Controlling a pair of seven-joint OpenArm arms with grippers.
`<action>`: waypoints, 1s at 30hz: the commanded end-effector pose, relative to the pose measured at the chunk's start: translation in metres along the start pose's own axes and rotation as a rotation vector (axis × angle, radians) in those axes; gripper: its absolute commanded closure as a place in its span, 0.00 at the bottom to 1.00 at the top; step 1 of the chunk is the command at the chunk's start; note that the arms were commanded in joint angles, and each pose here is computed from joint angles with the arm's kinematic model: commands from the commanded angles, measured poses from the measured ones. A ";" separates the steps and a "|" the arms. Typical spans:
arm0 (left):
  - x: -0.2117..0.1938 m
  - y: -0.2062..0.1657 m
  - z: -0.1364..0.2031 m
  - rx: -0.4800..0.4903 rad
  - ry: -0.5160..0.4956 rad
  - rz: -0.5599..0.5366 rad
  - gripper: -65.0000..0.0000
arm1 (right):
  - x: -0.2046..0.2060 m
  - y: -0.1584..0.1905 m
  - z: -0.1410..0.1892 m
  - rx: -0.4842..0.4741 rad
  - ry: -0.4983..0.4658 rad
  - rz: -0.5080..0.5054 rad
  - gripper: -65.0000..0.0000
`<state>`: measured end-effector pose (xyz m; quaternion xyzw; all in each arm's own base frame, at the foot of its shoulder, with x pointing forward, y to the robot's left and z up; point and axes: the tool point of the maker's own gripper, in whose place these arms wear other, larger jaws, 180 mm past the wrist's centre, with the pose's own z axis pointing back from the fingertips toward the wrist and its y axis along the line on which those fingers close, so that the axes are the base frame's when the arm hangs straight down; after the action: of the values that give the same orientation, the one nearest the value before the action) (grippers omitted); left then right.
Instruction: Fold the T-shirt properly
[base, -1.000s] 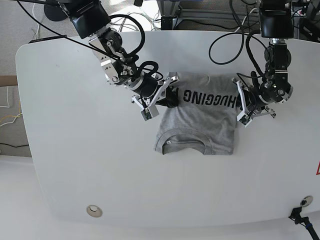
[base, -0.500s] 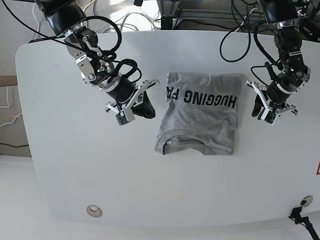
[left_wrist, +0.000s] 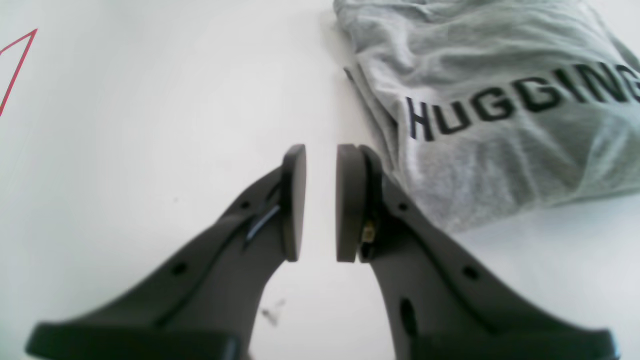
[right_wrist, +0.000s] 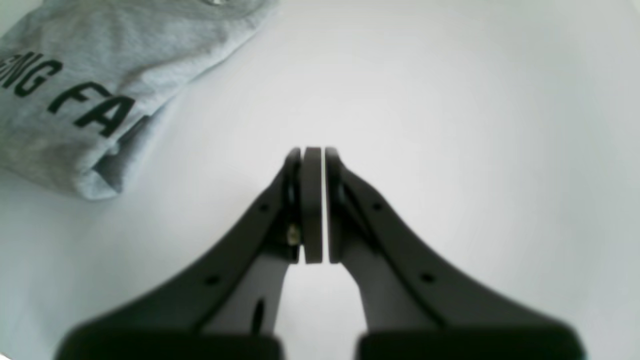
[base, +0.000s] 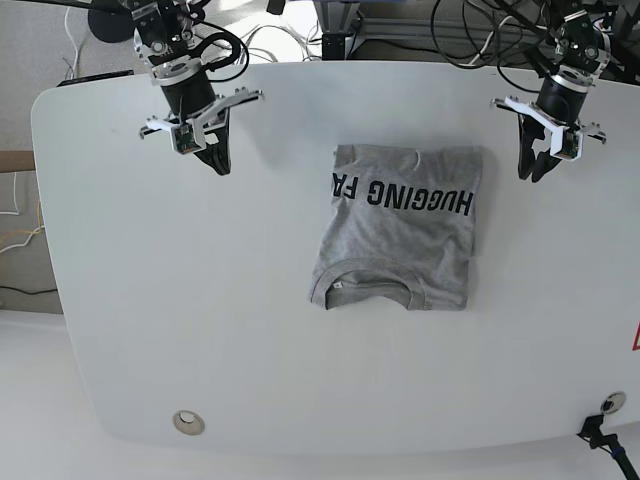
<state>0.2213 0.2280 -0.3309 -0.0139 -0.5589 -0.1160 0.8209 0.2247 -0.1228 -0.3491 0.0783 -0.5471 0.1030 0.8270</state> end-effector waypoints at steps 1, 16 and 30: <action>0.006 -0.012 0.017 -0.019 -0.023 0.004 0.87 | 0.004 0.002 0.018 -0.001 -0.019 -0.010 1.00; -0.083 -0.046 0.134 -0.005 0.317 0.165 0.87 | -0.088 0.024 0.146 -0.049 0.283 -0.117 1.00; -0.208 -0.107 0.159 -0.134 0.621 0.358 0.87 | -0.231 0.044 0.199 -0.073 0.649 -0.178 1.00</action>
<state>-0.0117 0.1862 -0.4640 -0.1236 -0.2794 0.0020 0.9522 -0.0423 -0.1536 -0.4773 0.0506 -0.2575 0.0268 0.9646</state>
